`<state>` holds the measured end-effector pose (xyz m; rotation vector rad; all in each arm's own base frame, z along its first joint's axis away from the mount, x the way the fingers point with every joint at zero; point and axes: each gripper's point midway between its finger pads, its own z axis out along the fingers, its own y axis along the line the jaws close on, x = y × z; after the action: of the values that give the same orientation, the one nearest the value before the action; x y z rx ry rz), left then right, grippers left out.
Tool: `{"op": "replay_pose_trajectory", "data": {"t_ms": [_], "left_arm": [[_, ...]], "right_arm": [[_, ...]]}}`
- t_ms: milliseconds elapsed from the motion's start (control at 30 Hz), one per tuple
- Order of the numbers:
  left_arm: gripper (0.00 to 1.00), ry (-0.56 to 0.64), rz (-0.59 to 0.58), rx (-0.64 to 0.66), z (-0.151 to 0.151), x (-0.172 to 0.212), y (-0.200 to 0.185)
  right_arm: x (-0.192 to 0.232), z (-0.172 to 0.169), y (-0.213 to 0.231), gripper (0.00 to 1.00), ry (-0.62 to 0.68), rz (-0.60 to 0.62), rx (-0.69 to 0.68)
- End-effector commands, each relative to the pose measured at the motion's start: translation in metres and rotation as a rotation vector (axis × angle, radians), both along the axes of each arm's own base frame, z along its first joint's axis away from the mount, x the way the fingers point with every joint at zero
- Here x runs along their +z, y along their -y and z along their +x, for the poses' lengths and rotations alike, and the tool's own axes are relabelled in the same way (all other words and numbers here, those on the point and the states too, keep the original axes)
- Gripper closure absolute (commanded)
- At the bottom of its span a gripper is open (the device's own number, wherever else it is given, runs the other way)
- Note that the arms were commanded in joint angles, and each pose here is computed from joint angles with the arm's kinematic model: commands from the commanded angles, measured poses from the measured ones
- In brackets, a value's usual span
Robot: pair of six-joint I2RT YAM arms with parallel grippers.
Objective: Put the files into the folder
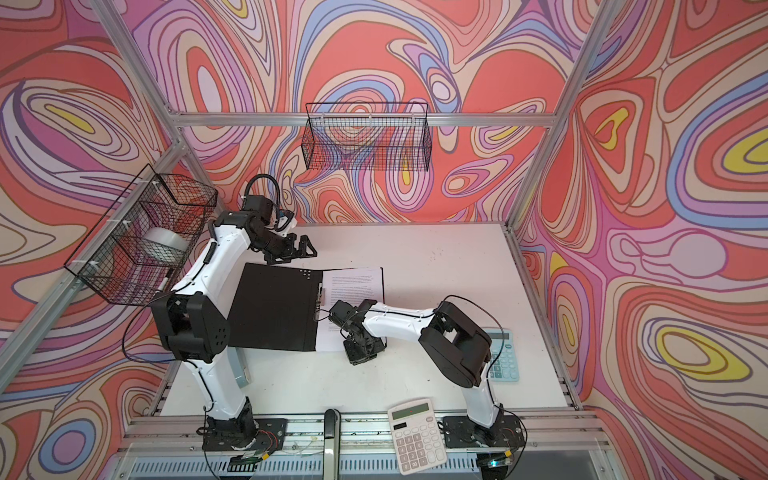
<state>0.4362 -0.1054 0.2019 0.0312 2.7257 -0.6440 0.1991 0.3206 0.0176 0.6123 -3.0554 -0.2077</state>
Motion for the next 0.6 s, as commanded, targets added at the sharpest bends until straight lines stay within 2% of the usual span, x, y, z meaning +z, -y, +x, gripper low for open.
{"op": "replay_pose_trajectory", "data": {"t_ms": [0,567], "left_arm": [[0.0,0.008,-0.009,0.005,-0.005,0.006,0.0],[0.0,0.006,-0.012,0.009,-0.006,0.004,0.001]], "right_arm": [[-0.009,0.006,-0.001,0.92,0.028,-0.036,0.027],[-0.007,0.02,-0.015,0.92,0.063,-0.026,0.04]]}}
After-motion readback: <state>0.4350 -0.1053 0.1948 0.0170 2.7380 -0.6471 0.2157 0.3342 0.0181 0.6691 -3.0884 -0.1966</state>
